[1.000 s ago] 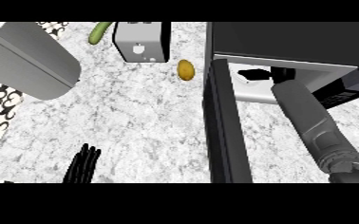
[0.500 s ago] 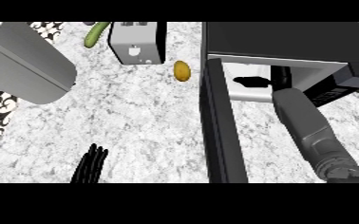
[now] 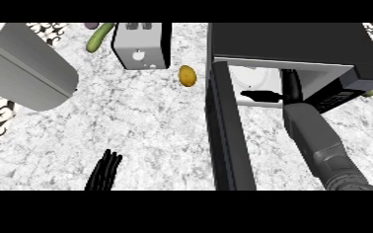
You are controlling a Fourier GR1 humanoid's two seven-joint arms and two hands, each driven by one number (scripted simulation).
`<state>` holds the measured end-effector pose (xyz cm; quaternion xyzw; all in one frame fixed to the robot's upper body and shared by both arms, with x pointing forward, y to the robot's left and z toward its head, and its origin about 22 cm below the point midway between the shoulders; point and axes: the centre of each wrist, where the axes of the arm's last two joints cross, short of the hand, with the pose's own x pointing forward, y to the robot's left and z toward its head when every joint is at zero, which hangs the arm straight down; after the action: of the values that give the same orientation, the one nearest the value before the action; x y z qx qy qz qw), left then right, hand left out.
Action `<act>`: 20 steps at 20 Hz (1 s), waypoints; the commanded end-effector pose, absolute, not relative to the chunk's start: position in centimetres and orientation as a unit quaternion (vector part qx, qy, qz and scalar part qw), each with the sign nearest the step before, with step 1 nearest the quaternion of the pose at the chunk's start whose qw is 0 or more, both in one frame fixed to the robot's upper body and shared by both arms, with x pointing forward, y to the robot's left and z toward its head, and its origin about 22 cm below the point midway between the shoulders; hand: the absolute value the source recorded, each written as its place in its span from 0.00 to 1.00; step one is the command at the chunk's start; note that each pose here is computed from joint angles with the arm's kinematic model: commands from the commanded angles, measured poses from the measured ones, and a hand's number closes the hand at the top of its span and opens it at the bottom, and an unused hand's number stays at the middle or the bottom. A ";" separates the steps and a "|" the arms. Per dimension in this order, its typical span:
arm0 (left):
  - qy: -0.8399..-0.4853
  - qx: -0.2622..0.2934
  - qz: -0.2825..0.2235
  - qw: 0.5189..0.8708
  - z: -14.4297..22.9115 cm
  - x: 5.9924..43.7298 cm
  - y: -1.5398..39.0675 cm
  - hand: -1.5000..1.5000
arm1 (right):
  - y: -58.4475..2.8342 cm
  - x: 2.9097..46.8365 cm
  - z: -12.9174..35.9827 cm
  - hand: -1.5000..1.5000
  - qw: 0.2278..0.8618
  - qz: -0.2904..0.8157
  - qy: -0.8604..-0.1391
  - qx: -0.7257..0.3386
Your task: Pick up the milk, place it into the microwave and close the microwave
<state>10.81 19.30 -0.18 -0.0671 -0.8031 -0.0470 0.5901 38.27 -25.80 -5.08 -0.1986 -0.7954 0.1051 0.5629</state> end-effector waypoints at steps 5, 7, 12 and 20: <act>-0.806 -0.065 -0.042 0.587 0.9 12.9 18.0 0.00 | -29.5 32.3 -10.6 0.00 0.604 0.071 -0.785 -0.115; -0.800 -0.072 -0.050 0.594 0.1 11.3 17.6 0.00 | -29.4 31.6 -11.3 0.00 0.613 0.072 -0.781 -0.093; -0.793 -0.076 -0.053 0.602 0.1 11.9 17.0 0.00 | -29.7 28.8 -13.4 0.00 0.617 0.058 -0.782 -0.067; -0.774 -0.133 -0.101 0.611 1.4 13.1 17.0 1.00 | -31.7 24.5 -15.5 0.00 0.603 -0.022 -0.797 0.027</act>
<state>12.65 16.94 0.67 -0.1130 -0.7855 -0.0684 0.6046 27.84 -29.99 -13.83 -0.0241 -0.7818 0.0261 0.6225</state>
